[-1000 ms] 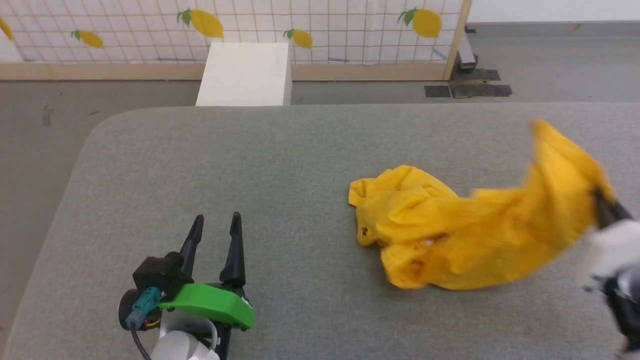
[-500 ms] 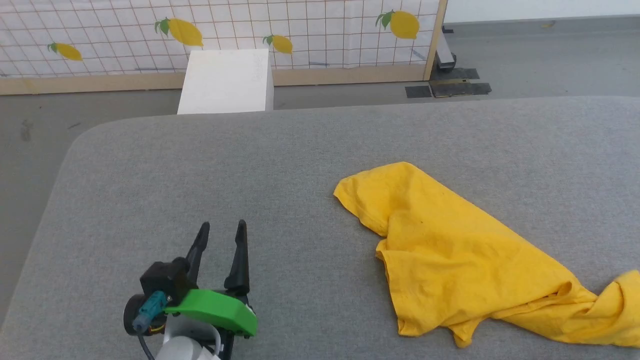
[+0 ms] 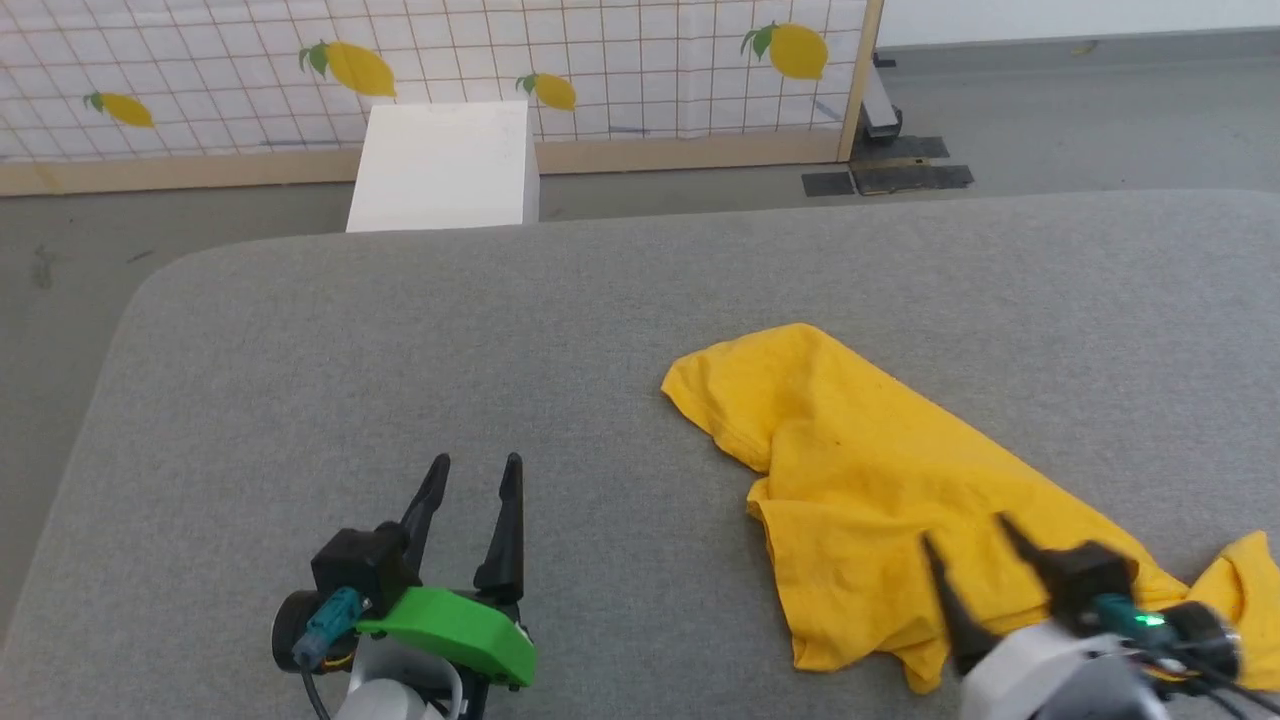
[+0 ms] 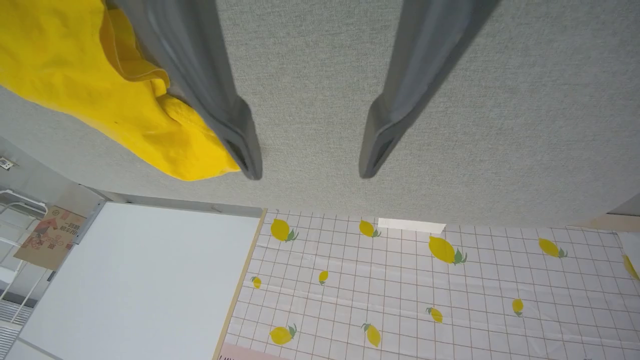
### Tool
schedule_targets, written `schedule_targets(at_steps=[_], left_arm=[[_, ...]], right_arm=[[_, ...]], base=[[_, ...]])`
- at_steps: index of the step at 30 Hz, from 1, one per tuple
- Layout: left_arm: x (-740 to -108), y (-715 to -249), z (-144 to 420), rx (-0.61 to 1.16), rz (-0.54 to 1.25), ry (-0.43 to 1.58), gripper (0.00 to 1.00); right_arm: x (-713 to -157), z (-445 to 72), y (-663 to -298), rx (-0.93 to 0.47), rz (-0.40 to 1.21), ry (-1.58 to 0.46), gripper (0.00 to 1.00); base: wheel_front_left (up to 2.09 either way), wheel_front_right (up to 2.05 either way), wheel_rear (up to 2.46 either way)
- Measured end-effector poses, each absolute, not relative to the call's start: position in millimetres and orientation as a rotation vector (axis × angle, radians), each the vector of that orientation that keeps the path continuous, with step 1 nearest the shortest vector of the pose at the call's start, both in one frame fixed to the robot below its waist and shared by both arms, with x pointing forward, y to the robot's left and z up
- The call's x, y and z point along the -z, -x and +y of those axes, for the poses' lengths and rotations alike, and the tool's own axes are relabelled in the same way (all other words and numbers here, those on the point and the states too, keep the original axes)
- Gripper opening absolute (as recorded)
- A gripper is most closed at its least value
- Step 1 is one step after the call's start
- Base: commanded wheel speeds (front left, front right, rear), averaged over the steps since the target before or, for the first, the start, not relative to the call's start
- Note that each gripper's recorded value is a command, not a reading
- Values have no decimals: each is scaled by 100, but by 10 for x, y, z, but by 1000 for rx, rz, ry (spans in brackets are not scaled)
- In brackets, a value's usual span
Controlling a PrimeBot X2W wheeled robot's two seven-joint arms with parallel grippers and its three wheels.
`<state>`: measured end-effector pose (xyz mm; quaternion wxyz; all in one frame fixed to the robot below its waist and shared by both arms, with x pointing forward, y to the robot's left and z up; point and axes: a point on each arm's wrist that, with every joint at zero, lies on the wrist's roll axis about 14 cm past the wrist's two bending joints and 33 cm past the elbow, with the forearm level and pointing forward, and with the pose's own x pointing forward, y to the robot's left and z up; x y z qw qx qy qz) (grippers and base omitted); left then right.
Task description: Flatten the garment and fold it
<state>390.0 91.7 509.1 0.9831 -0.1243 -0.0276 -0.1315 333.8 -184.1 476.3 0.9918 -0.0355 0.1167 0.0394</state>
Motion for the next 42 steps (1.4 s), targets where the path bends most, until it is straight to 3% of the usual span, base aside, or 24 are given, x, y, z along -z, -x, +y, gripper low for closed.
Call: schedule_targets(at_steps=[5,8,11,12,13,15,20,24,27,31,35,42], left_arm=[[-5024,-3897,961,250,-38,253,100],[-4930,-3911,1071,213,-15,258,100],[-4910,-3943,1131,194,-12,257,100],[-4900,-3949,1155,187,-10,257,100],[-4882,-3953,1180,178,-6,256,100],[-4848,-3956,1223,164,2,255,100],[-4779,-3960,1301,133,20,259,100],[-4796,-3972,1281,137,15,259,100],[-4832,-3985,1222,155,7,261,100],[-4868,-3999,1131,182,-1,263,100],[-4867,-4024,1065,202,1,265,100],[-4812,-4120,1033,213,13,261,100]], right_arm=[[-4319,-1279,-3227,-293,448,97,100],[-3886,-974,-3142,-424,695,133,100],[-3727,-933,-3132,-449,790,155,100],[-3688,-919,-3125,-456,814,157,90],[-3659,-907,-3134,-464,836,165,36],[-3637,-870,-3168,-482,859,175,0],[-3766,-811,-3367,-486,795,124,0],[-4180,-890,-3666,-432,631,39,0],[-4637,-1294,-3971,-298,465,-10,0],[-4992,-2275,-4097,2,351,-21,0],[-4937,-3224,-3924,299,383,-29,0],[-4356,-3887,-3659,533,574,-130,3]], base=[[0,0,0],[0,0,0],[0,0,0],[0,0,0],[0,0,0],[0,0,0],[0,0,0],[0,0,0],[0,0,0],[0,0,0],[0,0,0],[0,0,0]])
